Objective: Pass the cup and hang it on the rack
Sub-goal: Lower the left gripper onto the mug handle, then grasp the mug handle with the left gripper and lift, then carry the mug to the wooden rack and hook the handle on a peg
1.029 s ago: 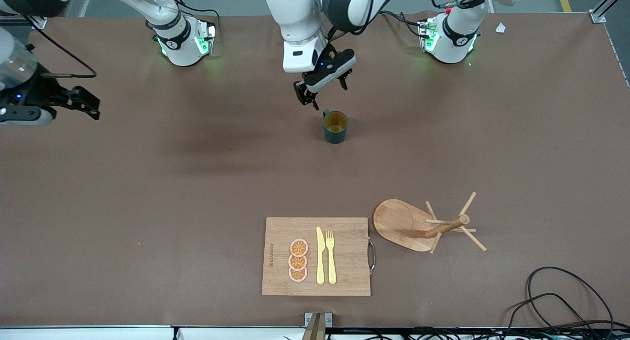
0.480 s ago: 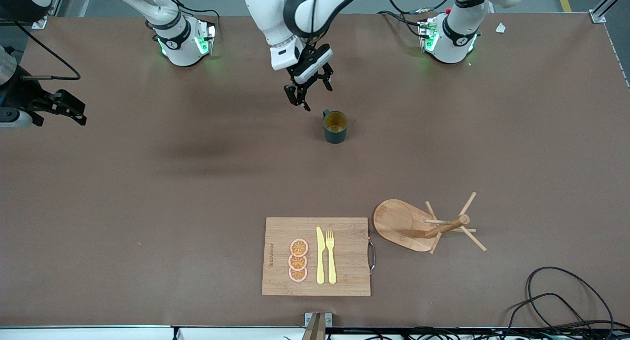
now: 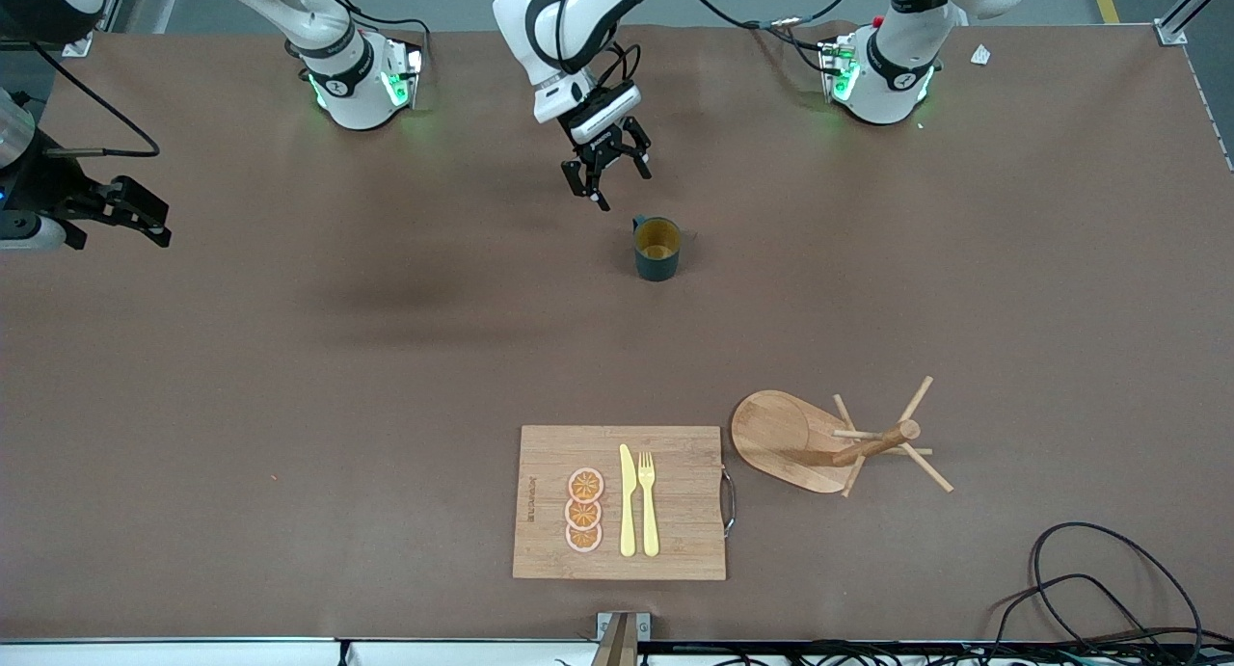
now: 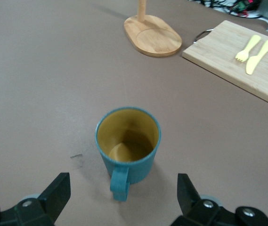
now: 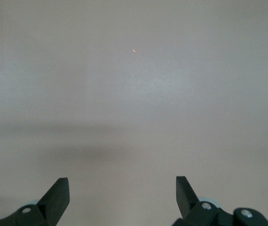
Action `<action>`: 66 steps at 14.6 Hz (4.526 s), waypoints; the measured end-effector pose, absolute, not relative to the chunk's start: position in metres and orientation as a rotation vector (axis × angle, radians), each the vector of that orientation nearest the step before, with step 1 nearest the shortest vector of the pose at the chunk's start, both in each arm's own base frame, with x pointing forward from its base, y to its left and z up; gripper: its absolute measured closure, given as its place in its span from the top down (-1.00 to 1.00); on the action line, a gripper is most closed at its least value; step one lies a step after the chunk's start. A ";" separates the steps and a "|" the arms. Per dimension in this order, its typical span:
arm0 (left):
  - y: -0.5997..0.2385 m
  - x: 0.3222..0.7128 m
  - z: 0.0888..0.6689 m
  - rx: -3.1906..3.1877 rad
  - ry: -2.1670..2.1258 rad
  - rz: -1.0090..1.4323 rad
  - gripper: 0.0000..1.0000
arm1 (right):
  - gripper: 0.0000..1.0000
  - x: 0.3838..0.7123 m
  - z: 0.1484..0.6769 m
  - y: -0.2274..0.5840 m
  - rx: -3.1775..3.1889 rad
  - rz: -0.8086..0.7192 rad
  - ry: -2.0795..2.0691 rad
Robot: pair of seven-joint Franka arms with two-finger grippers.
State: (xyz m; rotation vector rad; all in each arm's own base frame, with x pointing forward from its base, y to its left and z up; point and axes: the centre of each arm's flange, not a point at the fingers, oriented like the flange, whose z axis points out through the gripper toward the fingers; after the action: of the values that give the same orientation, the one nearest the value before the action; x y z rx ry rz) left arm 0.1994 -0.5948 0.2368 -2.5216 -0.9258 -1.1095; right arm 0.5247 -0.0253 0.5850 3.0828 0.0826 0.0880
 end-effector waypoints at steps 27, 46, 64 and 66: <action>-0.588 0.201 0.129 -2.396 -0.687 -1.338 -0.56 | 1.00 0.550 0.662 -0.030 3.128 0.164 0.040; -0.523 0.459 0.495 -2.774 -1.404 -0.294 -0.58 | 1.00 0.556 0.658 -0.019 3.133 0.145 -0.224; -0.203 0.678 0.520 -2.736 -2.309 1.124 -0.58 | 1.00 0.555 0.657 -0.013 3.135 0.126 -0.229; -0.187 0.688 0.501 -2.691 -2.349 1.163 -0.58 | 1.00 0.555 0.658 -0.014 3.134 0.129 -0.233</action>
State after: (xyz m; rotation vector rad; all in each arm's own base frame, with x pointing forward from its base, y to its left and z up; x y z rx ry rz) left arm 0.6881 -0.1868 0.5009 -2.6912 -2.3488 1.1634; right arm 0.5545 -0.0140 0.6583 3.1341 -0.2327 0.1292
